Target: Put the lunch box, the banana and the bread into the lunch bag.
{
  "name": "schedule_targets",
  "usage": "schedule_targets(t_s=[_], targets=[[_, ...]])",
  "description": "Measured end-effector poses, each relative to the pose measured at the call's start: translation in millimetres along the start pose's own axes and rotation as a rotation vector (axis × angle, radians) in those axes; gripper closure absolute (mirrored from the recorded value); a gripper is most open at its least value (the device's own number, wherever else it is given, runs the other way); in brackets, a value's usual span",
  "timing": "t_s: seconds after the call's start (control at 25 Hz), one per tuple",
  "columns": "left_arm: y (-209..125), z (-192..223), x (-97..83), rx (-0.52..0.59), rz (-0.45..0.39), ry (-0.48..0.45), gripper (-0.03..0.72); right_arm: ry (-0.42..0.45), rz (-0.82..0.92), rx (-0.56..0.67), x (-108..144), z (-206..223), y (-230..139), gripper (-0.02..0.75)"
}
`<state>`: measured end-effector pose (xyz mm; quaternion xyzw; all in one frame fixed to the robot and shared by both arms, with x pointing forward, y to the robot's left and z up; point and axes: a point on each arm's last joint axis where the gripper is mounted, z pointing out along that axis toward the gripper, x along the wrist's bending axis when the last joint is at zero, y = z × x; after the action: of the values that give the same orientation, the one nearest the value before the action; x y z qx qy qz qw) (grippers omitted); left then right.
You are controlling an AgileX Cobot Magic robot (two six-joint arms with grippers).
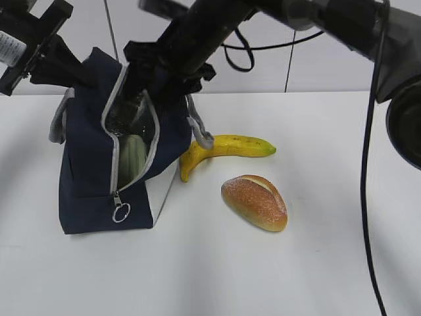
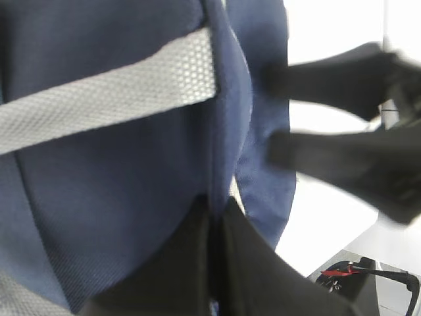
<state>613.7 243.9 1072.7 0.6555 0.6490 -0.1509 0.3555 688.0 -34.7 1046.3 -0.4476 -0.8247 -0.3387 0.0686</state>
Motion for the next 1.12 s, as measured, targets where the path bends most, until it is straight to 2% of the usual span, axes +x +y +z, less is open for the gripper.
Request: schedule_targets(t_s=[0.32,0.56,0.84,0.96,1.12], targets=[[-1,0,0.0,0.01,0.001,-0.001,0.691,-0.251,-0.073,-0.076,0,-62,12,0.192],[-2,0,-0.3,0.02,0.001,-0.003,0.691,-0.38,-0.087,-0.082,5,-105,4,0.192],[-2,0,-0.4,0.023,0.002,-0.004,0.691,-0.479,-0.021,0.119,-43,-117,-45,0.192],[-2,0,-0.4,0.024,0.002,-0.004,0.691,-0.49,-0.055,0.207,-61,-120,-65,0.192],[-2,0,-0.4,0.025,0.002,-0.005,0.691,-0.467,-0.183,0.274,-68,-116,-73,0.192]])
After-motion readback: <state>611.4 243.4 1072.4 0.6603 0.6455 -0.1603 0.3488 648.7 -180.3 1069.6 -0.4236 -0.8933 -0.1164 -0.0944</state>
